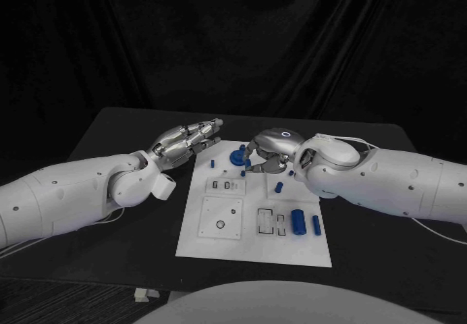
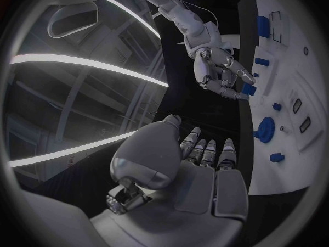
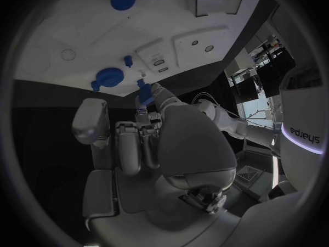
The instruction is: Assemble the parts on the task board
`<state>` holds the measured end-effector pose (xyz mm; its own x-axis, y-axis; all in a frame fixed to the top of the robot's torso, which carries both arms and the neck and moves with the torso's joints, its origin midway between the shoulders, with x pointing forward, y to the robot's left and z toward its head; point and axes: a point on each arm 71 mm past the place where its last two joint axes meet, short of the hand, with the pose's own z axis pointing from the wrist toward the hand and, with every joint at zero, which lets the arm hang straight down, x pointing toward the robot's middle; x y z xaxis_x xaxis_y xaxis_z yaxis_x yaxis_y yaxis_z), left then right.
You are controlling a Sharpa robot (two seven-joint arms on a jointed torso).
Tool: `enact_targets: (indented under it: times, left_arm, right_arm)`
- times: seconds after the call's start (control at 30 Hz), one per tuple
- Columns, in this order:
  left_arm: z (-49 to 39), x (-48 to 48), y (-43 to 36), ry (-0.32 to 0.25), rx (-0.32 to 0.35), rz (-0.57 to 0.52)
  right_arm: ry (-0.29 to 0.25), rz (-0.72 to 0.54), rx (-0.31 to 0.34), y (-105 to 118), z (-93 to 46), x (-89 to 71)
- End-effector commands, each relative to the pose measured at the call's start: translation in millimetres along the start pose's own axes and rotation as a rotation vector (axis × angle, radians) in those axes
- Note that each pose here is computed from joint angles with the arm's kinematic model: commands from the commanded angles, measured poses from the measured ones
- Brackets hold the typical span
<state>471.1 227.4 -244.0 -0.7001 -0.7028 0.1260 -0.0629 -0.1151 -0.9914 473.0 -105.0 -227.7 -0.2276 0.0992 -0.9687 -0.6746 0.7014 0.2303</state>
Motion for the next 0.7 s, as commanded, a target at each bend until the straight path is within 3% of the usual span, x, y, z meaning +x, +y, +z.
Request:
enact_targets:
  times: [0.03, 0.33, 0.7]
  left_arm:
    - [1.5, 2.0, -0.7, 0.005, 0.015, -0.005]
    - [2.3, 3.0, -0.6, 0.007, 0.016, -0.006]
    - [2.1, 3.2, -0.5, 0.007, 0.015, -0.006]
  right_arm:
    - [0.015, -0.017, 0.028, 1, 4.3, 9.2]
    - [0.063, -0.004, 0.043, 10, 14.8, 32.0]
    - [0.082, -0.002, 0.075, 8, 16.4, 38.8]
